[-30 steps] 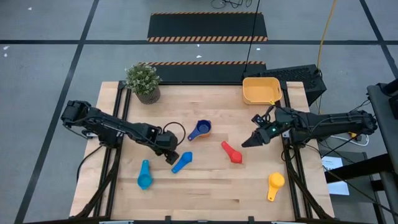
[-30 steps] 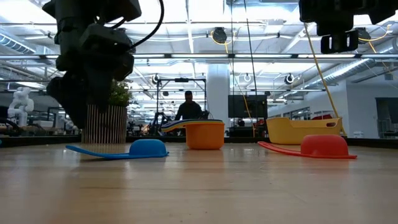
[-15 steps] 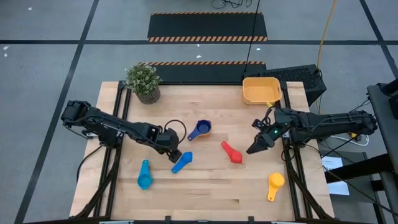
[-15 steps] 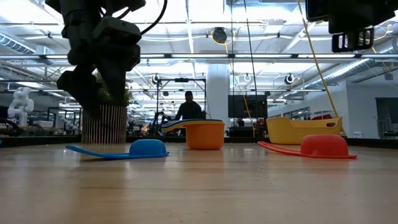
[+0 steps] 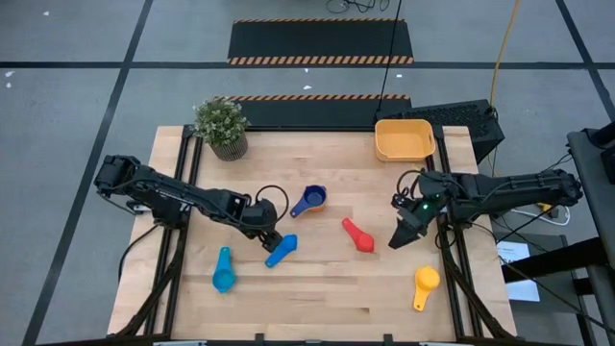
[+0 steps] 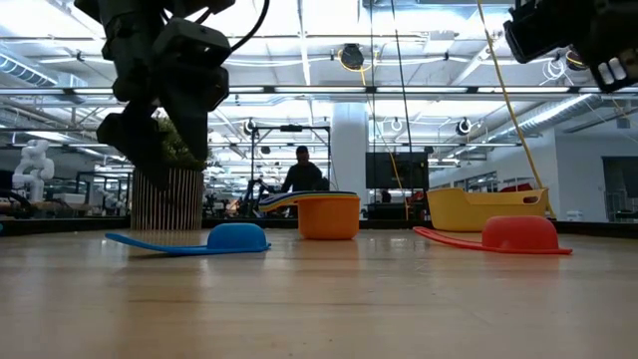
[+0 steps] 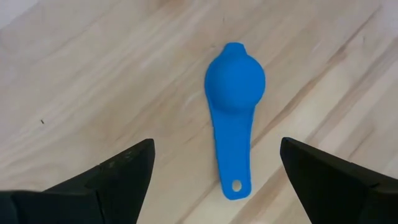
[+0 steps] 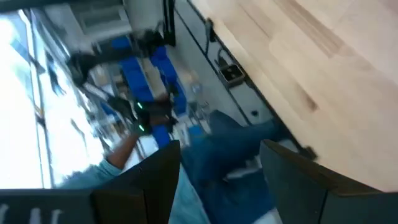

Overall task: Nest measuring cups in basket
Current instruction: Stack the yellow measuring cup on top of the dark blue measuring cup

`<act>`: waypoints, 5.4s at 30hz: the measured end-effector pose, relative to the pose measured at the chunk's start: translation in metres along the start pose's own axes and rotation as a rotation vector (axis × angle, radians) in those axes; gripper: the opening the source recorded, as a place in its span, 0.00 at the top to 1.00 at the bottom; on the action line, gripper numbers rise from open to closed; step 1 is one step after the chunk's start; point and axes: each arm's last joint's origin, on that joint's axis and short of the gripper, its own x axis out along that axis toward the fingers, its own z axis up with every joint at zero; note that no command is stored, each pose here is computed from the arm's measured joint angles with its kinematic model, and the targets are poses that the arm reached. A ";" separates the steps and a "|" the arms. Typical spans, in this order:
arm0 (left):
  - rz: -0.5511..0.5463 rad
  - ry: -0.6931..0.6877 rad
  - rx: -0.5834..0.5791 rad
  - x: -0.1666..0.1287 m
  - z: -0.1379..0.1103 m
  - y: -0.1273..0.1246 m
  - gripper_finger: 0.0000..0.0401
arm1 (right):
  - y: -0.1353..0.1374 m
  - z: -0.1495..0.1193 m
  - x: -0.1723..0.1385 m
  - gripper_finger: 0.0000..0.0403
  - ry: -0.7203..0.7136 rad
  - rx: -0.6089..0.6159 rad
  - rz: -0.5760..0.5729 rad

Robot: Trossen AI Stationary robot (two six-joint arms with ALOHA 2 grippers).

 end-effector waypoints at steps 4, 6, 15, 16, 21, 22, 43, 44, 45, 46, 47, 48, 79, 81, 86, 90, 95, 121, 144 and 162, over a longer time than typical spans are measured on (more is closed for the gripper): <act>0.012 -0.019 0.080 0.000 0.001 0.000 0.13 | 0.009 -0.009 0.006 0.47 -0.111 0.091 0.015; 0.017 -0.027 0.120 0.000 0.002 0.001 0.13 | 0.016 -0.015 0.009 0.47 -0.151 0.120 0.027; 0.028 -0.036 0.168 0.000 -0.003 -0.001 0.13 | 0.021 -0.048 0.039 0.47 -0.055 0.327 -0.233; 0.030 -0.038 0.173 0.000 -0.004 -0.002 0.13 | 0.021 -0.052 0.043 0.47 -0.033 0.344 -0.263; 0.041 -0.057 0.182 0.000 -0.012 -0.006 0.13 | 0.021 -0.068 0.069 0.47 0.033 0.346 -0.385; 0.044 -0.063 0.183 0.000 -0.013 -0.006 0.13 | 0.019 -0.071 0.074 0.47 0.044 0.329 -0.410; 0.041 -0.077 0.071 0.000 -0.040 -0.018 0.13 | -0.058 -0.126 0.125 0.47 0.085 -0.126 -0.934; 0.041 -0.079 0.063 0.000 -0.040 -0.018 0.13 | -0.060 -0.125 0.126 0.47 0.079 -0.124 -0.946; 0.040 -0.080 0.056 0.000 -0.041 -0.018 0.13 | -0.061 -0.124 0.126 0.47 0.069 -0.124 -0.959; 0.040 -0.080 0.052 0.000 -0.041 -0.018 0.13 | -0.063 -0.124 0.127 0.47 0.059 -0.127 -0.973; 0.040 -0.080 0.054 -0.001 -0.042 -0.019 0.13 | -0.065 -0.123 0.128 0.47 0.046 -0.137 -0.984; 0.040 -0.080 0.053 -0.001 -0.042 -0.019 0.13 | -0.067 -0.122 0.130 0.47 0.035 -0.154 -0.992; 0.136 0.020 0.031 -0.001 -0.035 -0.003 0.13 | -0.096 -0.098 0.139 0.47 -0.023 -0.161 -1.139; 0.134 0.024 0.022 -0.001 -0.033 -0.002 0.13 | -0.095 -0.090 0.138 0.47 -0.020 -0.170 -1.145; 0.132 0.031 0.031 -0.001 -0.030 -0.001 0.13 | -0.090 -0.063 0.135 0.47 -0.066 -0.162 -1.172; 0.132 0.033 0.046 -0.001 -0.030 -0.001 0.13 | -0.084 -0.040 0.133 0.47 -0.110 -0.106 -1.165; 0.132 0.034 0.061 -0.001 -0.030 -0.001 0.13 | -0.074 -0.018 0.127 0.47 -0.169 -0.059 -1.111; 0.185 0.234 0.172 -0.004 -0.040 0.009 0.13 | -0.080 -0.021 0.137 0.47 -0.192 -0.672 -1.207; 0.255 0.269 0.116 -0.006 -0.043 0.016 0.13 | -0.054 -0.043 0.125 0.47 -0.103 -0.809 -1.443; 0.246 0.161 0.013 -0.004 -0.047 0.008 0.13 | -0.082 -0.087 0.115 0.47 -0.146 -0.783 -1.474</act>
